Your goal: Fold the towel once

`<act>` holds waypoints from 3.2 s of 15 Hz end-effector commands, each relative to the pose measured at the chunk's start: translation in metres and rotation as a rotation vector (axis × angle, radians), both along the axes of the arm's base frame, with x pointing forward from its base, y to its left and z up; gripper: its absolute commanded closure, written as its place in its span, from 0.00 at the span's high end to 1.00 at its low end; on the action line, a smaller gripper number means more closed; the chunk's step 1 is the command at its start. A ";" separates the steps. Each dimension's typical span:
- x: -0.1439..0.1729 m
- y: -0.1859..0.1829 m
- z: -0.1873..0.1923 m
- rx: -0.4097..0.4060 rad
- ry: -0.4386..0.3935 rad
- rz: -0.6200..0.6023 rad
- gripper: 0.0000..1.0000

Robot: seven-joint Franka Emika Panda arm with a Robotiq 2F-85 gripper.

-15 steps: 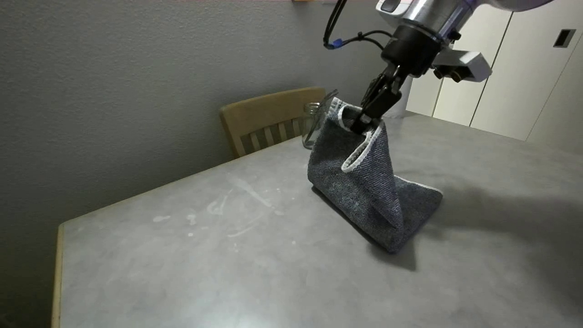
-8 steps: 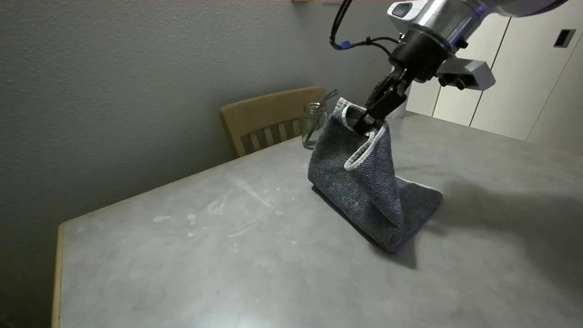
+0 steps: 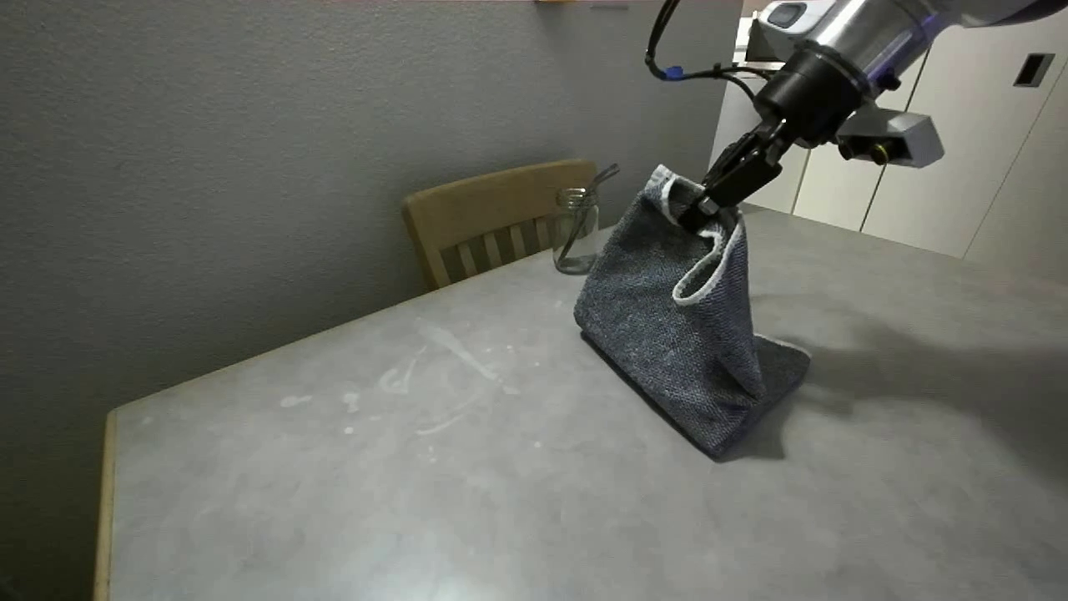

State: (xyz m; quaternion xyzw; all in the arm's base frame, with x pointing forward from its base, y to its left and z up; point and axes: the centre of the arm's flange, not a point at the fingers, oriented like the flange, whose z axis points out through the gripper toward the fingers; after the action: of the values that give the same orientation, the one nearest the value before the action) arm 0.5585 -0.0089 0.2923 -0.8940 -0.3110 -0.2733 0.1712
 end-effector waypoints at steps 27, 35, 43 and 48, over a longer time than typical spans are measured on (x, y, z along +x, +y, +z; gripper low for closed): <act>0.025 -0.058 -0.026 0.150 -0.027 0.455 0.02; 0.048 -0.071 -0.025 0.107 0.010 0.549 0.02; 0.051 -0.106 -0.019 0.069 0.004 0.490 0.32; 0.052 -0.101 -0.028 0.076 0.022 0.480 0.67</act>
State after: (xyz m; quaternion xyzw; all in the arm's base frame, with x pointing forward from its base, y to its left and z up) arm 0.6035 -0.1101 0.2686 -0.7880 -0.5049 -0.2297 0.2672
